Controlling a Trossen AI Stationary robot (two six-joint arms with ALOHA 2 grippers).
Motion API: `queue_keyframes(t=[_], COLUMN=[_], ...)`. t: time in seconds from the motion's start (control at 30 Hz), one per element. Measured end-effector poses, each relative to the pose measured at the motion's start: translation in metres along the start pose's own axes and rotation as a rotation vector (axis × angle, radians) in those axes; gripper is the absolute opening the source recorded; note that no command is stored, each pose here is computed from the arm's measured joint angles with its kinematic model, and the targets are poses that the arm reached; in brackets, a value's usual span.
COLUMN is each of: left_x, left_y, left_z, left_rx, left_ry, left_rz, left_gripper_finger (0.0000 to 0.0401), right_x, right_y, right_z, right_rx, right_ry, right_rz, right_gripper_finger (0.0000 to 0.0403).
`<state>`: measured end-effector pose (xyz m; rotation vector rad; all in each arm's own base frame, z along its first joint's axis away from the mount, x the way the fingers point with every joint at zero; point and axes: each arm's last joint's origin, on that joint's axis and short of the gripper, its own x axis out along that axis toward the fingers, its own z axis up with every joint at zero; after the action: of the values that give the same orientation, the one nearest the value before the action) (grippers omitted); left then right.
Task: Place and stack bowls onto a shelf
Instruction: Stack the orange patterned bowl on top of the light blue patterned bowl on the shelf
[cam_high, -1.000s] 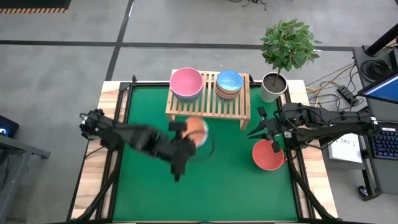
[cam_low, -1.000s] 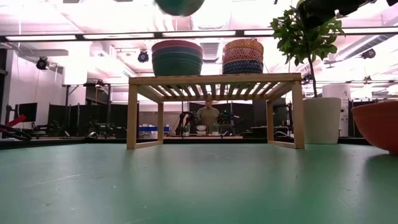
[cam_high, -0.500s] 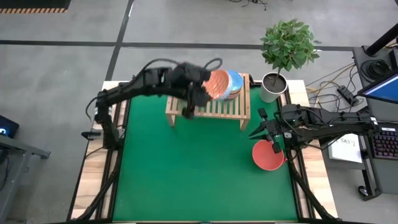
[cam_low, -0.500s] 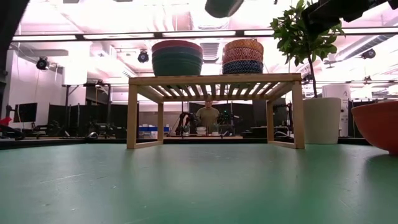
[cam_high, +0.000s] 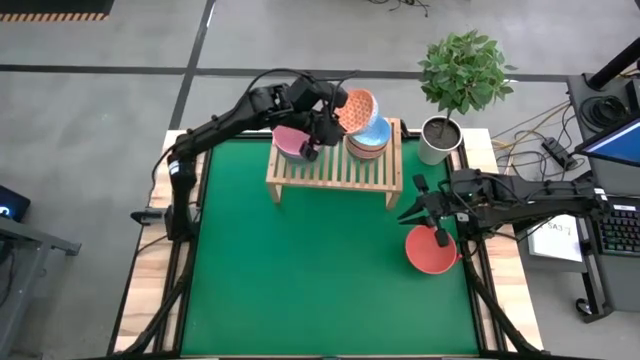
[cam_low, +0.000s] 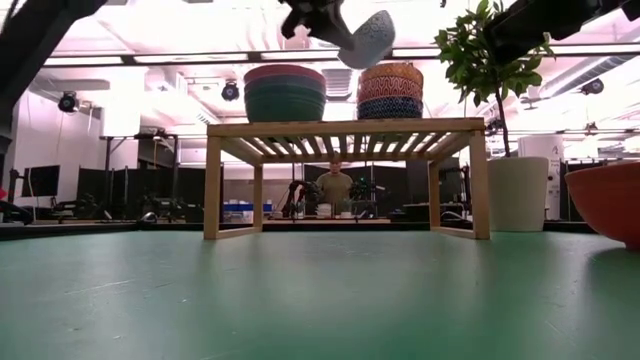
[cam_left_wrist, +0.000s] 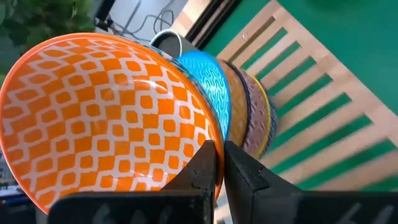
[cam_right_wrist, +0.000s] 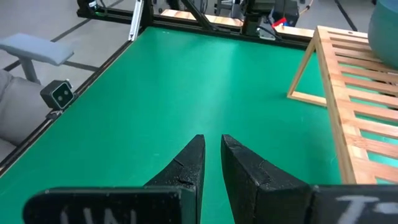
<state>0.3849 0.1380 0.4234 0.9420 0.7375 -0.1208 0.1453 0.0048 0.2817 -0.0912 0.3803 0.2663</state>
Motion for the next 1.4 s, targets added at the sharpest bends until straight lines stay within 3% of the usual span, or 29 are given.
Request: queue_keyframes(t=[0.3,0.7,0.83,0.97,1.17,1.4], left_x=[0.024,0.025,0.025,0.019,0.002,-0.015], left_y=[0.002,0.002,-0.003,-0.013,-0.016,-0.010], left_z=[0.000,0.000,0.001,0.008,0.022,0.025], left_rx=[-0.011,-0.053,-0.051,-0.058,-0.035,0.006], left_ry=[0.007,0.012,0.031,0.048,0.020,0.000], left_rz=[-0.007,-0.004,-0.046,-0.118,-0.095,-0.031], left_gripper_finger=[0.0004,0.0009,0.0006,0.0005,0.0005,0.0005], right_x=[0.002,0.002,0.001,-0.007,-0.018,-0.007], right_y=[-0.002,-0.001,-0.005,-0.012,-0.014,-0.020], right_z=[-0.001,-0.001,0.003,0.027,0.071,0.090], right_rx=[0.022,0.009,-0.025,-0.114,-0.184,-0.154], right_ry=[0.010,0.018,-0.013,-0.061,-0.099,0.001], right_rz=[-0.034,-0.032,-0.148,-0.340,-0.310,-0.286], right_gripper_finger=[0.0043,0.0043,0.0043,0.0043,0.0043,0.0043])
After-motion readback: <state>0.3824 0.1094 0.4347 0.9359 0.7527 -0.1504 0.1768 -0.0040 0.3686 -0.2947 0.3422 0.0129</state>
